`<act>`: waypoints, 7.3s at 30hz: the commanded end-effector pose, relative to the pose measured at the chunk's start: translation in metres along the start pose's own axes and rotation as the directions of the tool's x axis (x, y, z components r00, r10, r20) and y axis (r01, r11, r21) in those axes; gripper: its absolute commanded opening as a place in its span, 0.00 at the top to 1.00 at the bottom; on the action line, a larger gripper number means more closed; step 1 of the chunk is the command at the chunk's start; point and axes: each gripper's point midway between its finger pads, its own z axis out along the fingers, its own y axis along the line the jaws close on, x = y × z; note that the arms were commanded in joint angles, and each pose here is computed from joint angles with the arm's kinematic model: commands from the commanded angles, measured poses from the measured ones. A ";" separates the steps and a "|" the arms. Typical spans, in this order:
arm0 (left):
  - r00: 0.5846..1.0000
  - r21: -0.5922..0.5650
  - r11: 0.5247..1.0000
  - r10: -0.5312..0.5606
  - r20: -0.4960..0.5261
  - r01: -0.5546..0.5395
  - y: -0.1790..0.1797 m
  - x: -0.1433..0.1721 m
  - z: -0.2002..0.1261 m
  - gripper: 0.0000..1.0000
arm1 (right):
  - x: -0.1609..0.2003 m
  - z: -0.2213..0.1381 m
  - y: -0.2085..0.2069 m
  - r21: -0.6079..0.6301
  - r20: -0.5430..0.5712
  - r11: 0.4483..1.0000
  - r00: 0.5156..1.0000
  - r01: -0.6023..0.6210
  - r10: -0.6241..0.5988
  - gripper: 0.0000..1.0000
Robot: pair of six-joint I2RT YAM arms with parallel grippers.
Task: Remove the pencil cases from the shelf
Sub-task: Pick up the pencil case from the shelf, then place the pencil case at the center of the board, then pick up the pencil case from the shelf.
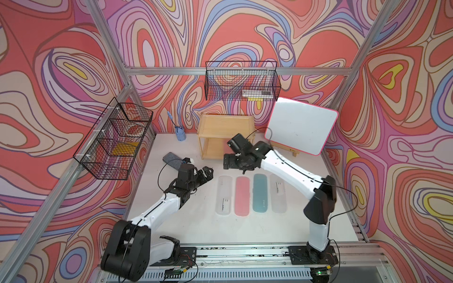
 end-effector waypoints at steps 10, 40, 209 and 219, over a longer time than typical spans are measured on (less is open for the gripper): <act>0.964 0.321 0.936 -0.064 -0.258 0.148 -0.065 -0.020 0.088 0.01 | -0.031 -0.060 -0.080 0.095 0.157 0.994 0.987 -0.045 0.029 0.02; 0.921 0.148 0.959 -0.181 -0.344 0.244 -0.025 0.017 0.165 0.03 | -0.039 -0.070 -0.108 0.122 0.184 0.991 0.982 -0.060 0.037 0.02; 0.953 -0.480 0.863 0.259 0.157 -0.156 0.048 0.016 -0.132 0.02 | 0.095 0.123 0.118 -0.029 -0.212 1.000 0.977 -0.008 0.002 0.02; 0.994 0.110 0.990 0.095 -0.063 -0.088 -0.046 0.026 -0.037 0.01 | -0.033 -0.014 -0.034 0.115 0.164 0.990 0.984 -0.081 0.061 0.02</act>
